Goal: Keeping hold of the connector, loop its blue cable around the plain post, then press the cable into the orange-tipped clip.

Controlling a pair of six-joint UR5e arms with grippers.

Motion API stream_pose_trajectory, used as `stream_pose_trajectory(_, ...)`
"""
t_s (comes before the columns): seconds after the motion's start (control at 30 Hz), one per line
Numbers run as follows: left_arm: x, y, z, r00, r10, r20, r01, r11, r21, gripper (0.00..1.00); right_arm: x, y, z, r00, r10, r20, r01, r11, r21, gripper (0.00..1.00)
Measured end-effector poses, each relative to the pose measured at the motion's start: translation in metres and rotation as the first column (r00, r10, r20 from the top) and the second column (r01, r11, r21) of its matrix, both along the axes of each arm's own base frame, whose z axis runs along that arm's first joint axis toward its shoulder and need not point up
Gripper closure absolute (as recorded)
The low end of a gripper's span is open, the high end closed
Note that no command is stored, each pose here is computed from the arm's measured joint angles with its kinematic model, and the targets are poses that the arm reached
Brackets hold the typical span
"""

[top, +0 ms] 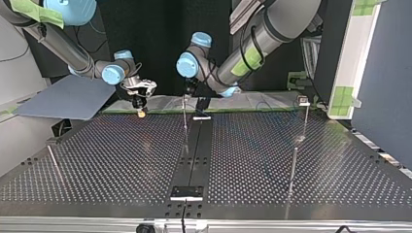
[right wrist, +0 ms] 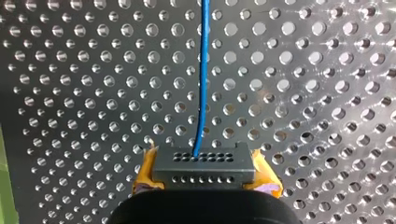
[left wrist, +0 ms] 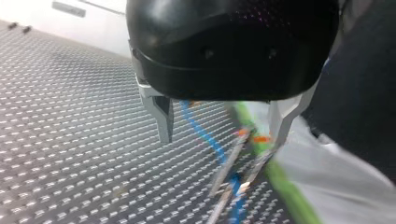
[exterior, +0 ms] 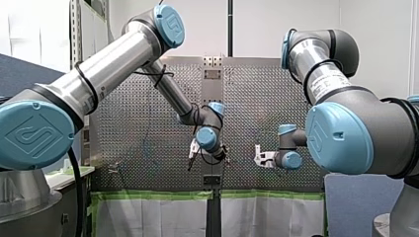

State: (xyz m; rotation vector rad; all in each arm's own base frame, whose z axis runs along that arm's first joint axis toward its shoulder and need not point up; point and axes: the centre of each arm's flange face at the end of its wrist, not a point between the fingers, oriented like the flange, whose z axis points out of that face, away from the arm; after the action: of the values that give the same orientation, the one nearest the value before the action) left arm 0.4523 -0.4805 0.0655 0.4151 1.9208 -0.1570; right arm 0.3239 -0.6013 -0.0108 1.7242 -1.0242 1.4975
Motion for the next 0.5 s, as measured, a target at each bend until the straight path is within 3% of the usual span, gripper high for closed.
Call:
stream_pose_trajectory(0.23,-0.024,0.007,-0.019,0.9989,-0.02,-0.042,0.021,0.9995,0.024,0.0,0.0,0.001,-0.001,1.0,0.0,-0.002,0.0,1.0,0.003,1.0)
stream_pose_trajectory(0.5,-0.026,0.008,-0.021,0.9989,-0.015,-0.044,0.015,0.9999,0.007,0.0,0.0,0.001,-0.001,1.0,0.001,-0.002,-0.001,1.0,0.005,1.0)
